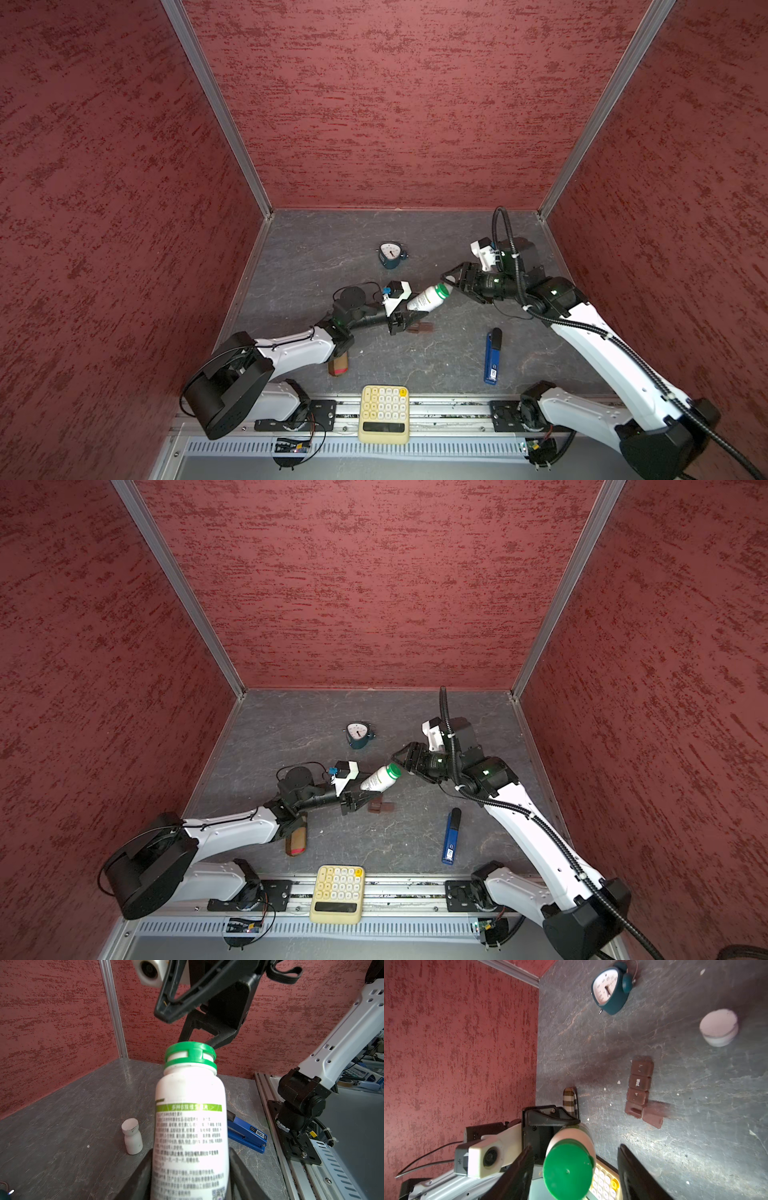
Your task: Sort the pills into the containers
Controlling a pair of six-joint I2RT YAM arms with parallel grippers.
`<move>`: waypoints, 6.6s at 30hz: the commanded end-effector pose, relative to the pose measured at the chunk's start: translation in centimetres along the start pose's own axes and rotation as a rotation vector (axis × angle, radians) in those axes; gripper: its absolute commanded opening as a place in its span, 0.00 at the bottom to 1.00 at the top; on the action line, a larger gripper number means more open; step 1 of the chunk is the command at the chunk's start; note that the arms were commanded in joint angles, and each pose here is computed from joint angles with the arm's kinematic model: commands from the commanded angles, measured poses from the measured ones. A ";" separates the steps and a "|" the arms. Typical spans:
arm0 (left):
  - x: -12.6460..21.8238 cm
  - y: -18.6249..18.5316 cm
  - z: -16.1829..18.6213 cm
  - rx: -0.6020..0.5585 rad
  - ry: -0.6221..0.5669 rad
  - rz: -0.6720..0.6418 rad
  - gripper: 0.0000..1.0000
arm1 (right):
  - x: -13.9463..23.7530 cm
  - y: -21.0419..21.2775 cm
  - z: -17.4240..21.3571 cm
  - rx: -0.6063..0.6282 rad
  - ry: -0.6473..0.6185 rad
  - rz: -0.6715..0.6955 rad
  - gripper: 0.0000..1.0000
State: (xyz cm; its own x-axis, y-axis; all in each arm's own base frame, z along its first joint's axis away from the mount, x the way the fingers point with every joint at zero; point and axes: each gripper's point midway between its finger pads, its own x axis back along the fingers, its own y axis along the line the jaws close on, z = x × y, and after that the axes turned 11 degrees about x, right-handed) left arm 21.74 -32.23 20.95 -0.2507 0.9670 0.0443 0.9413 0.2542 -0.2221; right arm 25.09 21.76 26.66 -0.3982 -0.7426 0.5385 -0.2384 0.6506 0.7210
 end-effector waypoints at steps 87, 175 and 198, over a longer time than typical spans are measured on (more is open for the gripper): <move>0.0 0.8 2.7 0.092 0.149 0.004 0.00 | 1.5 1.8 0.9 0.236 0.092 0.019 0.50; 5.2 0.8 9.1 0.160 0.279 -0.248 0.00 | -10.0 -3.7 7.5 -0.088 0.245 -0.178 0.62; 5.4 2.1 12.5 0.181 0.437 -0.298 0.00 | -10.0 -1.8 4.5 0.023 0.183 -0.187 0.56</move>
State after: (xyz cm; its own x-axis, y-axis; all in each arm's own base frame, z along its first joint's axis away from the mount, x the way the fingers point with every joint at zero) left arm 19.32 -26.35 8.22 -0.3477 0.7831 0.5157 0.7706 0.5520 -0.3186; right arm 25.14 27.92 16.44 -0.1832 -0.8416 0.5081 -0.2530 0.5398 0.8029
